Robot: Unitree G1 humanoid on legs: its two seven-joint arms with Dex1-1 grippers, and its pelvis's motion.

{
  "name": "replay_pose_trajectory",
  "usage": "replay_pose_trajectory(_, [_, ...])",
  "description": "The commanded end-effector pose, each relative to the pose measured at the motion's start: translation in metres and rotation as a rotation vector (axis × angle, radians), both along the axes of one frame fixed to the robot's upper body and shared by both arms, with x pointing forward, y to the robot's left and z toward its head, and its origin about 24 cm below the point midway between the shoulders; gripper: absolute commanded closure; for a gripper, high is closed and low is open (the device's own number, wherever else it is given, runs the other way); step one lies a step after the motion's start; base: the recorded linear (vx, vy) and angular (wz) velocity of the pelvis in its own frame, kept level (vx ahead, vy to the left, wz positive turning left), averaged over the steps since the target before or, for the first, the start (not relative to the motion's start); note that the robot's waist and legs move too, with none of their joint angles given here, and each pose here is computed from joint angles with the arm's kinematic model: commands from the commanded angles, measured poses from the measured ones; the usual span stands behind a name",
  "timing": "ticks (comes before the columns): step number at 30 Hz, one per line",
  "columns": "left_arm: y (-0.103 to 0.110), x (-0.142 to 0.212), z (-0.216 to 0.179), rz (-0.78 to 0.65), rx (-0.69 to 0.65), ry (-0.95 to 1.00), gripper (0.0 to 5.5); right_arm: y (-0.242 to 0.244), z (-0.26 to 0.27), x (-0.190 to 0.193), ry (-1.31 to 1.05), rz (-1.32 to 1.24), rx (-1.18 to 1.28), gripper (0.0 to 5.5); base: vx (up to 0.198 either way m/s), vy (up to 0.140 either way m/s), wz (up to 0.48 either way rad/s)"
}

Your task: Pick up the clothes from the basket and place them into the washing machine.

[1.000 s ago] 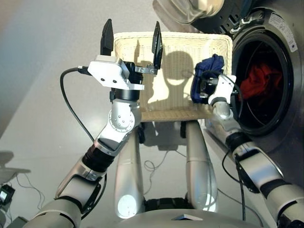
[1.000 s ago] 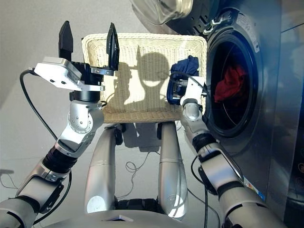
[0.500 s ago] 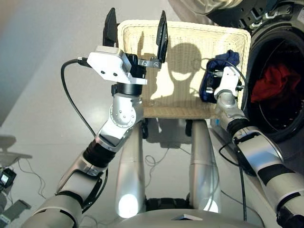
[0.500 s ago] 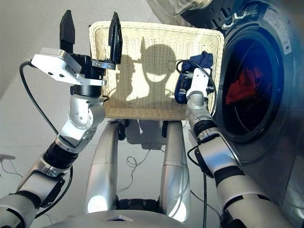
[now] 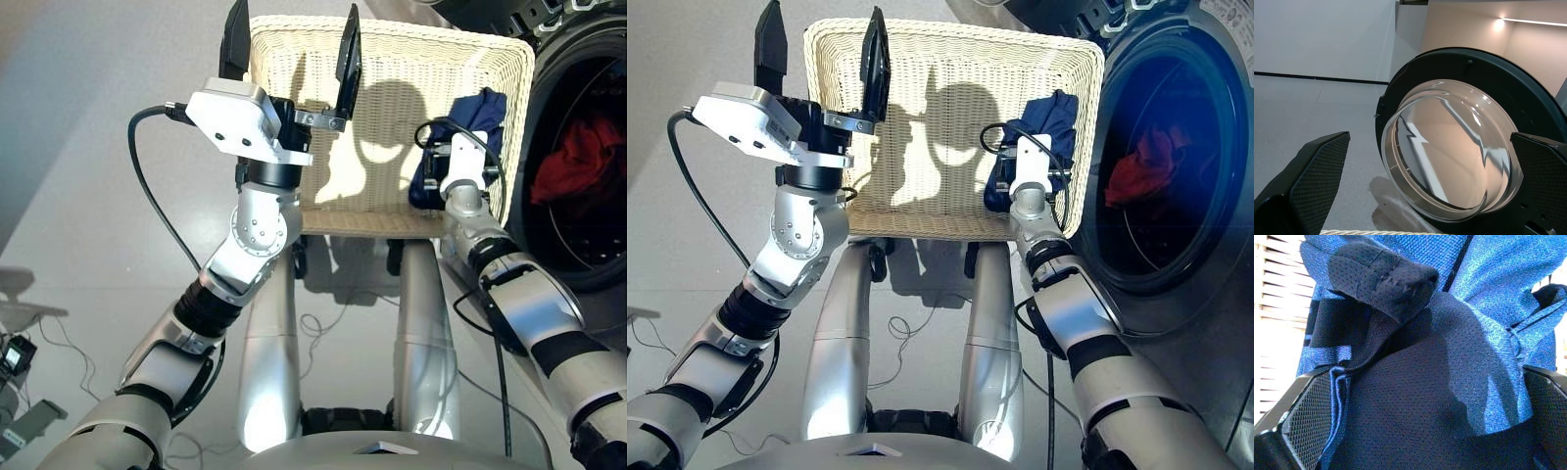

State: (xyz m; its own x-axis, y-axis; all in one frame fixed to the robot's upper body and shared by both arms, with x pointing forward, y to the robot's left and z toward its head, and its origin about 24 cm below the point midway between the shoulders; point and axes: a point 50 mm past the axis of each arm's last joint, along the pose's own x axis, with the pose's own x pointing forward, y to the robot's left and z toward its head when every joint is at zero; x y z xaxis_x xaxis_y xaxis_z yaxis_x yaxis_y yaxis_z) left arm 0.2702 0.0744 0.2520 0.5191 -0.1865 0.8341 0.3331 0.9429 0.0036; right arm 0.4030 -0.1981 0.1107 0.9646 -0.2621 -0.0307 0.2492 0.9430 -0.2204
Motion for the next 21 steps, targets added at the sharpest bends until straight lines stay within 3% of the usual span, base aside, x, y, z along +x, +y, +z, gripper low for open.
replay_pose_trajectory(1, [0.001, -0.028, 0.027, -0.053, -0.062, -0.176, 0.0, -0.007, -0.006, -0.002, 0.037, -0.047, 0.036, 0.0, 0.0, 0.0, 0.0])
replay_pose_trajectory(9, [0.006, -0.029, 0.025, -0.044, -0.062, -0.168, 0.0, -0.025, 0.005, -0.001, 0.025, -0.106, 0.033, 0.0, 0.0, 0.0, 0.0])
replay_pose_trajectory(10, [0.006, -0.029, 0.025, -0.047, -0.062, -0.169, 0.0, -0.025, 0.006, -0.001, 0.02, -0.103, 0.031, 2.22, 0.0, 0.0, 0.0])
replay_pose_trajectory(11, [0.006, -0.029, 0.025, -0.046, -0.062, -0.168, 0.0, -0.025, 0.008, 0.0, 0.014, -0.101, 0.027, 5.5, 0.0, 0.0, 0.0])
replay_pose_trajectory(21, [0.011, -0.029, 0.026, -0.032, -0.075, -0.168, 0.0, -0.009, 0.012, 0.002, -0.062, -0.04, 0.087, 5.5, 0.0, 0.0, 0.0])
